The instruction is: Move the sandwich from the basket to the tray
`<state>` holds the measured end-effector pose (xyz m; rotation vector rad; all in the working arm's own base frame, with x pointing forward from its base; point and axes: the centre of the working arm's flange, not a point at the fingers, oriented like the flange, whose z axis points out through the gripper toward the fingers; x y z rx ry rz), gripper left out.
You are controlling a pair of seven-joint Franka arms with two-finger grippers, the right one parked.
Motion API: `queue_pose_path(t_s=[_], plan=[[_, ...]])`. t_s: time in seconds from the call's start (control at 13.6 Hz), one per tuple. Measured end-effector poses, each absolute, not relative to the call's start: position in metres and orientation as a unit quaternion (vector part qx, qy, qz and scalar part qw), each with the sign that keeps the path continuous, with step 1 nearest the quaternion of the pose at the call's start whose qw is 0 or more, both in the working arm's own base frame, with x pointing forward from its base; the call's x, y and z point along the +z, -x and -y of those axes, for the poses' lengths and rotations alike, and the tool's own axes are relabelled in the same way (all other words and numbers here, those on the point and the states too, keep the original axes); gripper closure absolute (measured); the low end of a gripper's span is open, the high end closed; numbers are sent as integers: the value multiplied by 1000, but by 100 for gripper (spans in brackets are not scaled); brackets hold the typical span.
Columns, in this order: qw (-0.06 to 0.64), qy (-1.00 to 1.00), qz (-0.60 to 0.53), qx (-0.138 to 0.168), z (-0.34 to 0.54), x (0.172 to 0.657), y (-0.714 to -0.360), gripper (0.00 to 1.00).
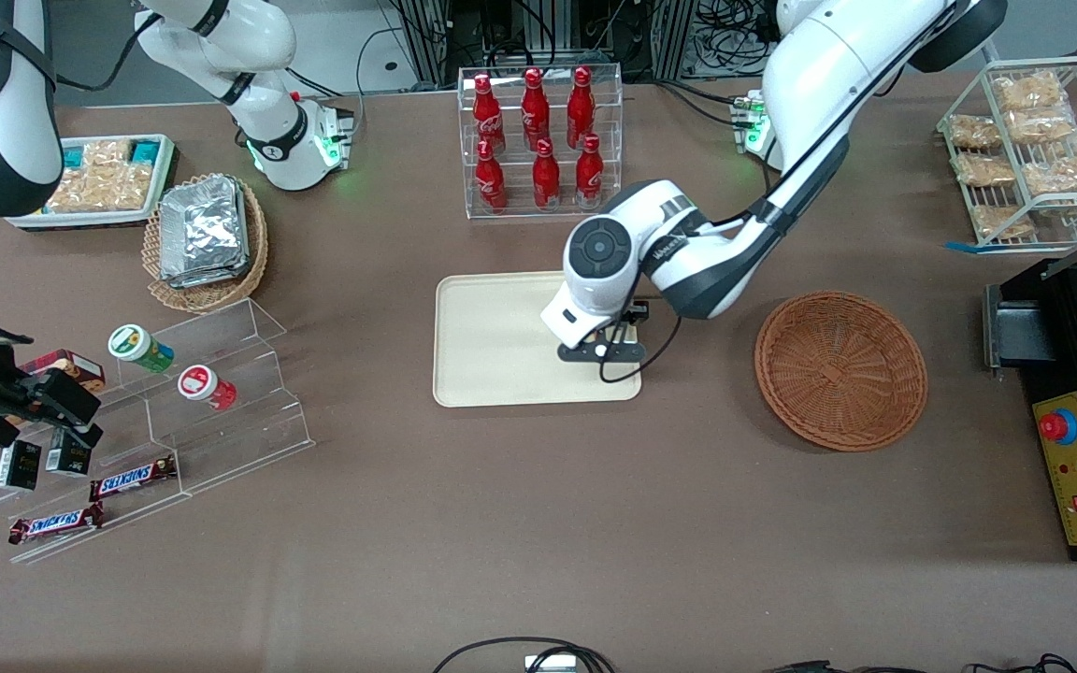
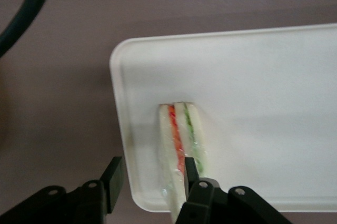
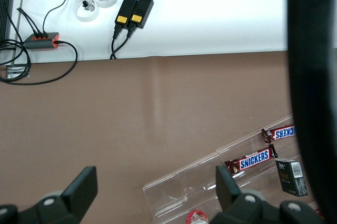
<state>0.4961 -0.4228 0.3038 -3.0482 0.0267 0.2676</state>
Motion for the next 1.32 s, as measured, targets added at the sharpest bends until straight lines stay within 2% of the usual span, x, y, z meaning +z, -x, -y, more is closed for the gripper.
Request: queue_pose_path(t_s=[0.22, 0.44, 0.59, 0.74, 0.81, 1.03, 1.1, 1.32], plan=[[63, 992, 43, 99, 380, 331, -535, 46], [62, 989, 103, 83, 320, 377, -581, 46], [66, 987, 130, 72, 288, 402, -594, 44], [75, 984, 145, 72, 269, 416, -596, 29], [74, 983, 149, 72, 266, 420, -596, 29], [76, 982, 156, 76, 262, 431, -595, 4], [83, 981, 159, 80, 259, 438, -594, 0], [86, 976, 185, 80, 229, 471, -599, 0]])
